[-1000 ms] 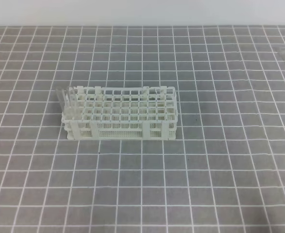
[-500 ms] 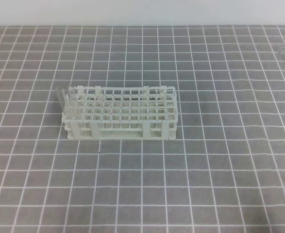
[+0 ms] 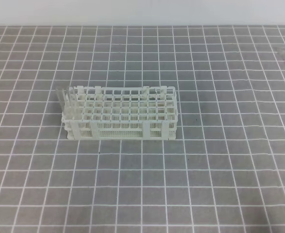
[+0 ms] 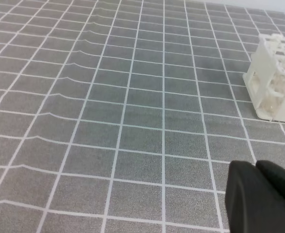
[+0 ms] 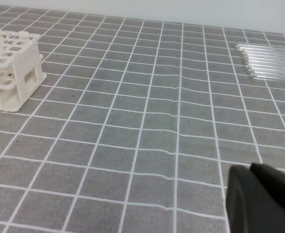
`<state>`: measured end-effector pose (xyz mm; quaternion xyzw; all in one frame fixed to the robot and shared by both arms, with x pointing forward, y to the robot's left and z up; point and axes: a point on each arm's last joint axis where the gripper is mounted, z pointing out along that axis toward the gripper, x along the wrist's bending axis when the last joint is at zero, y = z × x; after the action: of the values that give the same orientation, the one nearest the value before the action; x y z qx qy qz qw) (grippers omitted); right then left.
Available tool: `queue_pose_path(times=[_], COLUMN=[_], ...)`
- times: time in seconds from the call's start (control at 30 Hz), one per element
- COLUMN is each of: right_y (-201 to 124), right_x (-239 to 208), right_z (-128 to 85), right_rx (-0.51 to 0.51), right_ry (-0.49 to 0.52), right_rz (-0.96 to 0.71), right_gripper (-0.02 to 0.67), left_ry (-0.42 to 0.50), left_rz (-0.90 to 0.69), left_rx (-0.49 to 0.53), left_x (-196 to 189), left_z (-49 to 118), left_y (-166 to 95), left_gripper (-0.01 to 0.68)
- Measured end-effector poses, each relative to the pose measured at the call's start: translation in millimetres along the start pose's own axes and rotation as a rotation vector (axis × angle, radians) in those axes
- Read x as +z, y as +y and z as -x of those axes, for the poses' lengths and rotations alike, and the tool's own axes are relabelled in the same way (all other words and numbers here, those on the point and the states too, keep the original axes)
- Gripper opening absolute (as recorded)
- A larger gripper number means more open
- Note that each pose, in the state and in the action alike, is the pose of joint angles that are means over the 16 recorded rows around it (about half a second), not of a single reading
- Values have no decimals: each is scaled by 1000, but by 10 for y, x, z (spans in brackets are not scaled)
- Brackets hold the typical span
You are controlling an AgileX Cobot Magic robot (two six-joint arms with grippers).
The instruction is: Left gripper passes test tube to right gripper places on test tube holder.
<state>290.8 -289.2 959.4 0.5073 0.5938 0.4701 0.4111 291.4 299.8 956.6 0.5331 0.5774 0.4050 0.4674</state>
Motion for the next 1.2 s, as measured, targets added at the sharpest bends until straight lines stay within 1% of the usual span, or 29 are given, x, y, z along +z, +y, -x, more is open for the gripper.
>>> queue_pose_path(times=[1.2], right_y=[0], right_x=[0], right_z=[0], right_rx=[3], right_ry=[0], right_rz=[0], right_gripper=[-14], left_ry=[3], left_rz=[-12], left_rx=[3], left_x=[5], left_z=[-1], left_y=[0], left_gripper=[-2])
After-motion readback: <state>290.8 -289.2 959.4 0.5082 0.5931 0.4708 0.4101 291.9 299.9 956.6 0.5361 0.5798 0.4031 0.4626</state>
